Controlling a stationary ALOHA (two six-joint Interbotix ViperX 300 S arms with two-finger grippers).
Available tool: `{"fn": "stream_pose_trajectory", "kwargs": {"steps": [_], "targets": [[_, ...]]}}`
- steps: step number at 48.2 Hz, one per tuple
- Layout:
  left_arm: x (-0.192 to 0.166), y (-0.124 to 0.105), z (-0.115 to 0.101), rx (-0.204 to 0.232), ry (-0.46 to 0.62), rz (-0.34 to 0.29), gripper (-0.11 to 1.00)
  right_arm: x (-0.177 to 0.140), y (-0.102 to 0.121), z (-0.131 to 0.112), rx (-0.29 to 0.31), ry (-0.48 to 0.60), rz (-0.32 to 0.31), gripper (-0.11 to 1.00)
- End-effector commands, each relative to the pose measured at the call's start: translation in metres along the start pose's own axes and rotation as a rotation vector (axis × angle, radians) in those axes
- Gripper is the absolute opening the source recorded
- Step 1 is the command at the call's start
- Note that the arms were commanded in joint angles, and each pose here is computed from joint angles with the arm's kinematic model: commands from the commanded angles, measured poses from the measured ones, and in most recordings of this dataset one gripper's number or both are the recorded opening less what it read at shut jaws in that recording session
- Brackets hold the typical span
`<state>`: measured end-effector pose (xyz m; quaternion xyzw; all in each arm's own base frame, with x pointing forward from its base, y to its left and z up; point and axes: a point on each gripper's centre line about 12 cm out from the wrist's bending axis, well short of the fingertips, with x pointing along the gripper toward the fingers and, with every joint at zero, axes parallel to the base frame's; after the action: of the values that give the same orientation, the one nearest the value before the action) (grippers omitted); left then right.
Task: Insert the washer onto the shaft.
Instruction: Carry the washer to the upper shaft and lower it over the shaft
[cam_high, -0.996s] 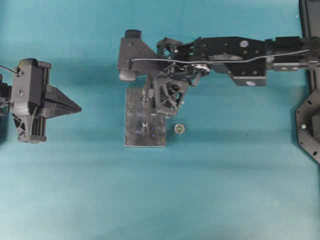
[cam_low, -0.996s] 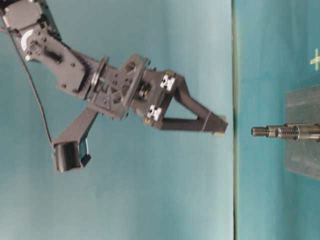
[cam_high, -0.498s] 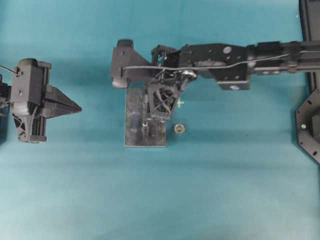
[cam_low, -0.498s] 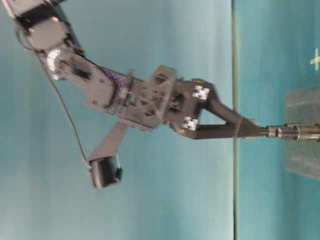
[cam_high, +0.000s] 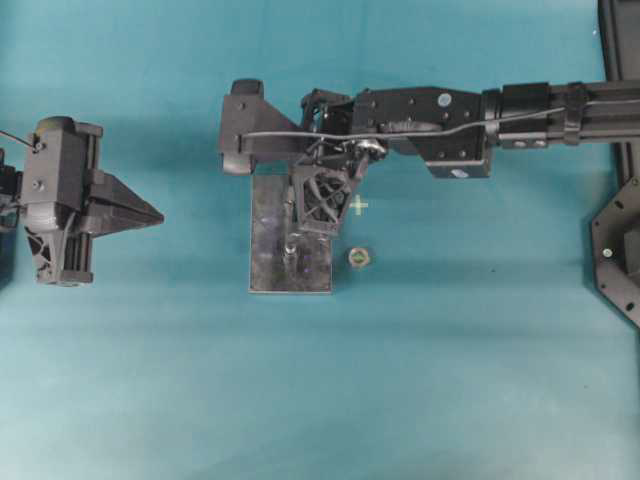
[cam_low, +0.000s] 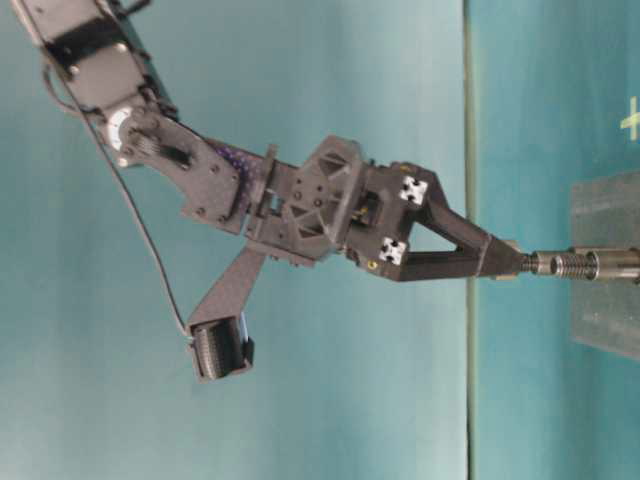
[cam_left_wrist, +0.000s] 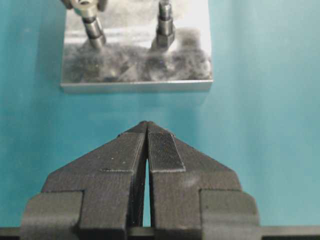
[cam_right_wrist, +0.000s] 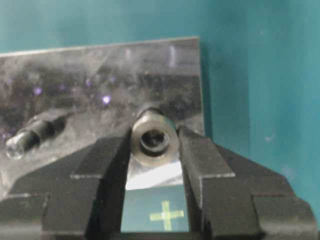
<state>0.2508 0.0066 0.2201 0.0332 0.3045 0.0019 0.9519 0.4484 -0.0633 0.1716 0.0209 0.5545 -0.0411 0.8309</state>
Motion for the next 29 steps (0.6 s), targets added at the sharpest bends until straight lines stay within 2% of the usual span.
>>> {"fn": "stream_pose_trajectory", "kwargs": {"steps": [1, 29], "targets": [[-0.001, -0.0003, 0.005, 0.003, -0.019, -0.001, 0.0, -0.0134, -0.0048, 0.0065, 0.0, -0.027, -0.008, 0.32], [-0.0012, -0.0004, 0.0044, 0.002, -0.017, -0.001, 0.0, -0.0123, -0.0056, 0.0085, 0.009, -0.026, -0.009, 0.32]]}}
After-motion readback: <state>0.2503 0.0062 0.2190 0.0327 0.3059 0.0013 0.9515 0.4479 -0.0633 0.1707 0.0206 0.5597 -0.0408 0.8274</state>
